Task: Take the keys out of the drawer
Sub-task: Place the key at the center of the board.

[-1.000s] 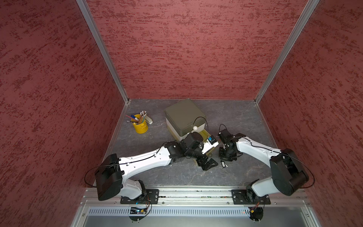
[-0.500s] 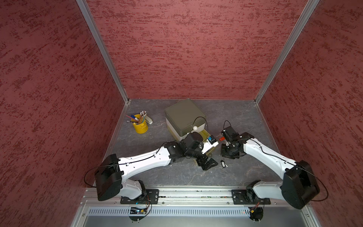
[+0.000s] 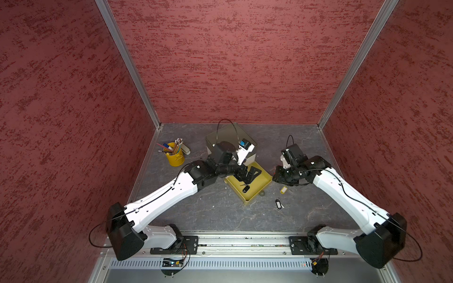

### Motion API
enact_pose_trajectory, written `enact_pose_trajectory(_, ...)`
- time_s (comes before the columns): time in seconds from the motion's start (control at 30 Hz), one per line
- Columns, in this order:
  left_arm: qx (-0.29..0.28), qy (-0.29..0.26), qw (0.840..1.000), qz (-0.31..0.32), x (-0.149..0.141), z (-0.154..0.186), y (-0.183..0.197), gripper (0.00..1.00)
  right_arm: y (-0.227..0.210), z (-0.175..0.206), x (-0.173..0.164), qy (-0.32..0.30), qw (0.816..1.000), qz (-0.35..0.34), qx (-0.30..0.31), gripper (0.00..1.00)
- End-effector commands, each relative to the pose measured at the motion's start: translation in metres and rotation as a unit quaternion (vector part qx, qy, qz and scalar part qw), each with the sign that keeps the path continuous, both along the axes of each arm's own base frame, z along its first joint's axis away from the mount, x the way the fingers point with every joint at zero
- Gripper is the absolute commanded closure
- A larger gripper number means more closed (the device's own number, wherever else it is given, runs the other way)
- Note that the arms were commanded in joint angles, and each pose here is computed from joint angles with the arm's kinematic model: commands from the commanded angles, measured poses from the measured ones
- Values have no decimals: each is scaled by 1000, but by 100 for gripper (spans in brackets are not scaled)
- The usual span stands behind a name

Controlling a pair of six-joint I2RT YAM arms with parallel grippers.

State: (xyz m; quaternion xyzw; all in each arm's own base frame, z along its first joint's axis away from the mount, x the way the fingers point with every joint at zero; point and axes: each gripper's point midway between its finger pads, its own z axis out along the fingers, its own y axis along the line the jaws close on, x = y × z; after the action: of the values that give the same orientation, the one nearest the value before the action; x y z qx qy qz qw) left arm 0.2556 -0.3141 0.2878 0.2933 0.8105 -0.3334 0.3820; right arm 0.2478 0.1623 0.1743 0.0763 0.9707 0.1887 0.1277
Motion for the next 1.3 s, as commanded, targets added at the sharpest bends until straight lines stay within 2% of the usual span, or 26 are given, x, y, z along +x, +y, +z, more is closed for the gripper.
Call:
enact_pose_trajectory(0.0,-14,54,997,49,8,1,28,0,28,10,13,-3,998,29,57,64)
enact_pose_trajectory(0.23,-39,105,988,105,25,-6,59,0,60,4,34,5,994,51,92,62)
enact_pose_trajectory(0.57,-34,131,984,115,37,-15,64,0,93,-38,42,48,991,79,92,59)
enact_pose_trajectory(0.83,-5,125,988,94,35,-18,65,0,110,-67,37,78,988,99,87,59)
enact_pose_trajectory(1.27,1,123,989,84,33,-22,64,0,115,-105,38,99,987,110,65,59)
